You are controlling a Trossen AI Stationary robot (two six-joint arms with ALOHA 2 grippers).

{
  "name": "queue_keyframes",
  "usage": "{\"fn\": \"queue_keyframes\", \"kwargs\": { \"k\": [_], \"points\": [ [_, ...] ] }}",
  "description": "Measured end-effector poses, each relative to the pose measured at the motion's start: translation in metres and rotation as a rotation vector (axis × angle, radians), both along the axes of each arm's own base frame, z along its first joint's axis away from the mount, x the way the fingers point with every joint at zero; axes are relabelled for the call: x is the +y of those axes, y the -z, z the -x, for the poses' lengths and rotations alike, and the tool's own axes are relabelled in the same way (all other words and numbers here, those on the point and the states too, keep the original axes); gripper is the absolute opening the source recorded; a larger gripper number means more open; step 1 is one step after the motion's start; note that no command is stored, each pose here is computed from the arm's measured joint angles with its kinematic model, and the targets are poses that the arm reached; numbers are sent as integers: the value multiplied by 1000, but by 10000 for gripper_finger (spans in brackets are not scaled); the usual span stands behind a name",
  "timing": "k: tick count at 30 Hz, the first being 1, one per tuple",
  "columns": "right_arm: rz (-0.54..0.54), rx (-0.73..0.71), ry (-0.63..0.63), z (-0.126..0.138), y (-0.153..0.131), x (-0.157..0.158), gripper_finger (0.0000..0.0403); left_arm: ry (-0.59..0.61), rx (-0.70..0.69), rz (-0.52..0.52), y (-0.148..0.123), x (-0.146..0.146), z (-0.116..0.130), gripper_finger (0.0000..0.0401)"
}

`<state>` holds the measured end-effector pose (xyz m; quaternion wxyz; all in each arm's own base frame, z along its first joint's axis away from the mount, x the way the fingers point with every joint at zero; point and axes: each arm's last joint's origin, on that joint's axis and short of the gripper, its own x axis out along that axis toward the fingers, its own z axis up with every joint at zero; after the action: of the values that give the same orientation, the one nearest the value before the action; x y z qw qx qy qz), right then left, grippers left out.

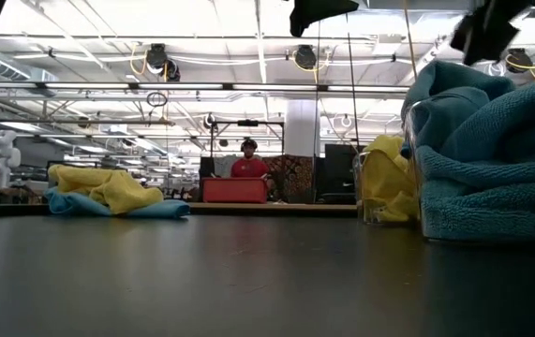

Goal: Sort microfiber towel by color & place in baskets
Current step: Put the blue microfiber cloth into the bottom transparent bin

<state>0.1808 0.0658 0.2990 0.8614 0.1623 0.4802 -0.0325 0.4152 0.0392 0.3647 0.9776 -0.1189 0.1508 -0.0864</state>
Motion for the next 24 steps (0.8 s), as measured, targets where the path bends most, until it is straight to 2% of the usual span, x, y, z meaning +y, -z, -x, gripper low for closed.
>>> {"fn": "queue_keyframes", "kwargs": {
  "k": [6,12,17,19,24],
  "points": [
    [73,-129,-177,-7,-9,9,168,0,1,0,0,0,0,325],
    [172,-90,-239,-17,1,11,79,1,21,2,2,0,1,325],
    [247,-36,-241,-30,15,14,16,1,61,6,6,0,2,325],
    [264,-4,-252,-33,25,14,4,0,69,7,6,0,2,325],
    [248,94,-206,-31,62,13,10,0,92,10,8,0,3,325]
  ]
}}
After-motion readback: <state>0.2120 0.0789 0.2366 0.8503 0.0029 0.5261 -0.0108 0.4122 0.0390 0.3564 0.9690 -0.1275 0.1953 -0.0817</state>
